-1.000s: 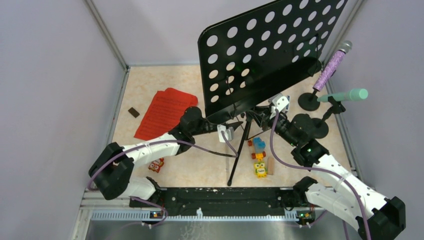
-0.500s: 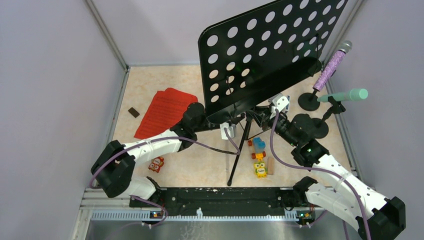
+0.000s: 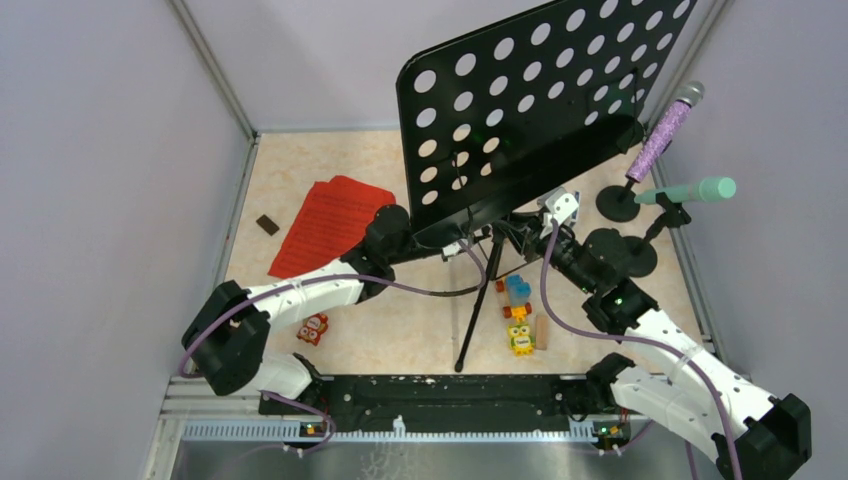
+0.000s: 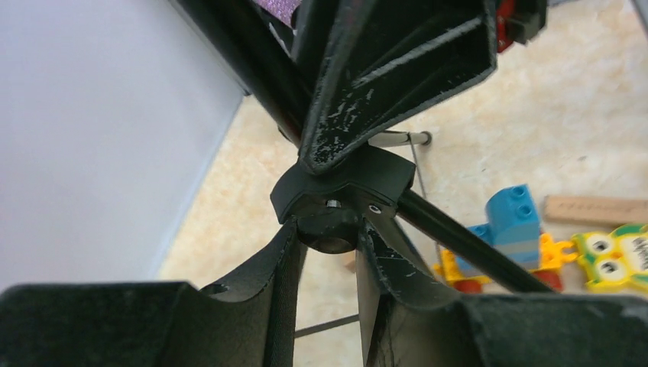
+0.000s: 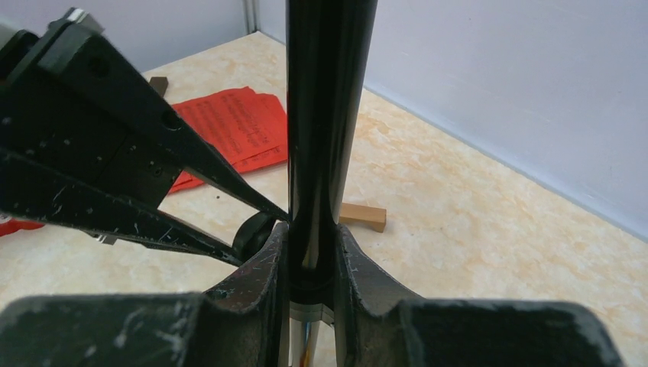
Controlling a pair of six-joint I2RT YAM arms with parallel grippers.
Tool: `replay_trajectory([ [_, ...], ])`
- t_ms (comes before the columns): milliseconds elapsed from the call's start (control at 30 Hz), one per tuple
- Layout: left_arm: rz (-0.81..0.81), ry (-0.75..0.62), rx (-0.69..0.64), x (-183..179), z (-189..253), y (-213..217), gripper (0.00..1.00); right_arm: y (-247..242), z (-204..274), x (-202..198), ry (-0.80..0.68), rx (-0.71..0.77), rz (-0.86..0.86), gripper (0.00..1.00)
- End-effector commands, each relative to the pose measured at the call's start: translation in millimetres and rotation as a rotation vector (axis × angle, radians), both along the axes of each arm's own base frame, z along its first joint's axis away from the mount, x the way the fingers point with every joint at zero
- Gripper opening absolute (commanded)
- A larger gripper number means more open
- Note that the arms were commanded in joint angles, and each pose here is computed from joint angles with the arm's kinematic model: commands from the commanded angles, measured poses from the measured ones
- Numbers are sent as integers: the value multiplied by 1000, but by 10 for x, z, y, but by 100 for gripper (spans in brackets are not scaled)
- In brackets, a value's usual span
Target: Pack up the instrument practice props
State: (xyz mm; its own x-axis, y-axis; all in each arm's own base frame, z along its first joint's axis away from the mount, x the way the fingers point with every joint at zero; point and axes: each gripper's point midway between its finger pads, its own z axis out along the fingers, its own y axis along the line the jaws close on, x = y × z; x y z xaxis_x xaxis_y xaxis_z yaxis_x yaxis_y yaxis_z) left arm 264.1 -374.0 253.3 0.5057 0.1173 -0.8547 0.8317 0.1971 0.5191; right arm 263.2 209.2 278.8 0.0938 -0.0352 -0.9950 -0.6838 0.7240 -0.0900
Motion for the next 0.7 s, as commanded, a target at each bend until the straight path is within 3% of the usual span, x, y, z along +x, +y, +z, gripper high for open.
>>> replay_trajectory([
  [0, 151, 352, -158, 149, 12, -1, 0, 94, -242, -118, 39, -59, 75, 0],
  [233, 354, 865, -282, 265, -228, 35, 0, 100, -246, -118, 39, -59, 76, 0],
  [433, 351, 1164, -439, 160, -137, 15, 0, 93, -249, -117, 40, -60, 74, 0],
  [667, 368, 1636, -685, 56, -25, 70, 0, 81, -246, -122, 39, -58, 69, 0],
])
